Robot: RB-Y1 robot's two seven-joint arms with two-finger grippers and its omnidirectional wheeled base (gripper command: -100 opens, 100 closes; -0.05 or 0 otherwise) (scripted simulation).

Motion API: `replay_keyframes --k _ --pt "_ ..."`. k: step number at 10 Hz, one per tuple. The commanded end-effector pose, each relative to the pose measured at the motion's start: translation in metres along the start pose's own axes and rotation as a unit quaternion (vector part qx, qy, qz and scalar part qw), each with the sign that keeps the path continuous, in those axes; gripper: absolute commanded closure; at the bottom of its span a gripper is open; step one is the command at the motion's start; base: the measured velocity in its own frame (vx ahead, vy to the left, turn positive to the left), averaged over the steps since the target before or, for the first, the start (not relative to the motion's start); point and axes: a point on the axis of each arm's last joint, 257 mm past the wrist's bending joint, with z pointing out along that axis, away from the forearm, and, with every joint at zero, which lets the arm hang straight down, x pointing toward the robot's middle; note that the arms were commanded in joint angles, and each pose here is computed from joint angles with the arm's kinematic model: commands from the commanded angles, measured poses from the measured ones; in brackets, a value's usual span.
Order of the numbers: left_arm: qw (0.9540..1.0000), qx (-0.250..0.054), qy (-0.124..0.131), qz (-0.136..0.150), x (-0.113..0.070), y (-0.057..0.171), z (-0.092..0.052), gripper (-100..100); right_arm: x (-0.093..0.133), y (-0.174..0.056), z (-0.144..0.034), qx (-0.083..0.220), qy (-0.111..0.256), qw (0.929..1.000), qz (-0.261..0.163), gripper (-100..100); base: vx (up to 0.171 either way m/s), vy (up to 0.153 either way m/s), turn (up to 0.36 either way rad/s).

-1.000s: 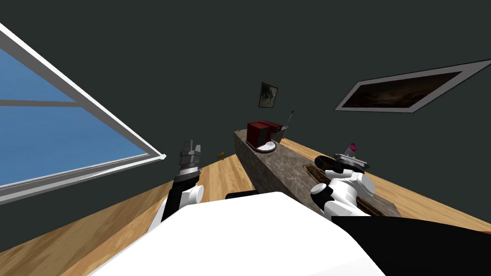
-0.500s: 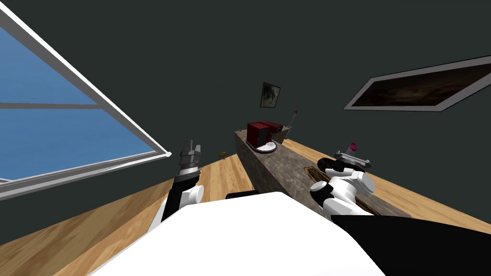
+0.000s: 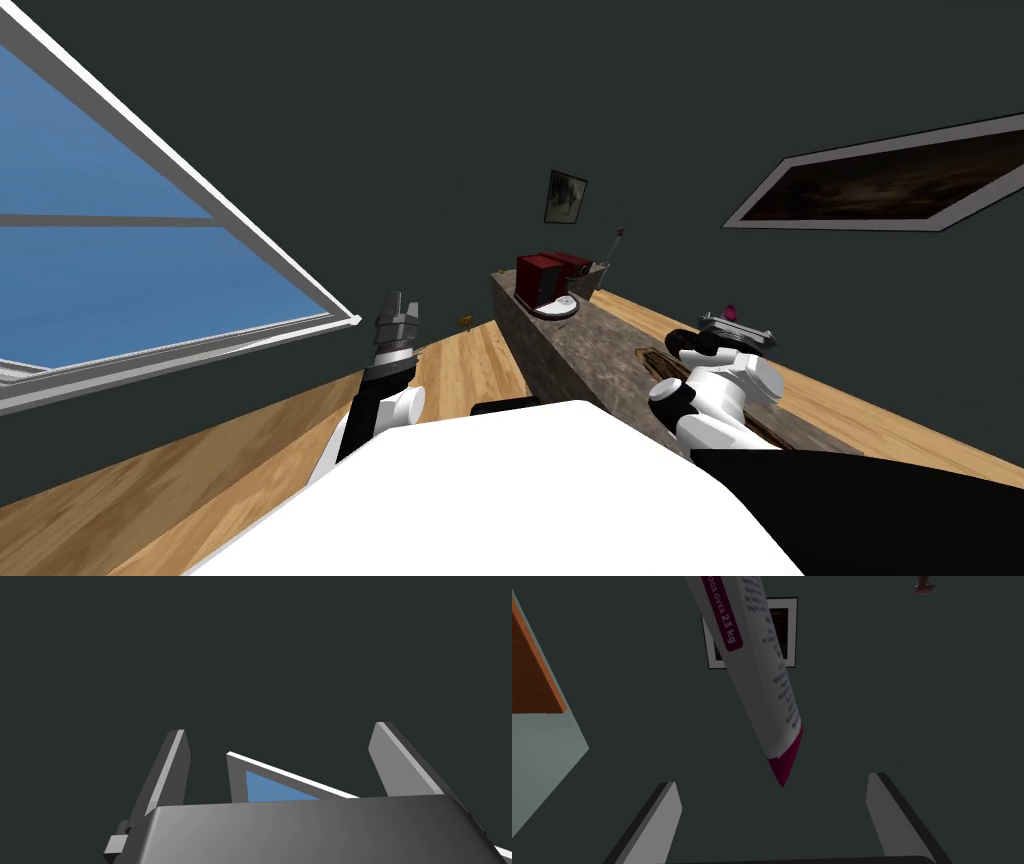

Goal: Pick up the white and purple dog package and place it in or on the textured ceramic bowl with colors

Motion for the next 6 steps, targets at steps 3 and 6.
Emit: replay_keyframes --k 3,6 --pt "1.0000 0.000 0.000 0.000 0.000 0.000 0.000 0 -0.026 0.003 0.015 0.019 -0.001 0.9998 0.004 -100 -0.137 0.009 0.107" --pt "1.0000 0.000 0.000 0.000 0.000 0.000 0.000 0 -0.047 0.005 0.025 0.032 -0.004 0.9995 0.005 -100 -0.112 0.000 0.092"
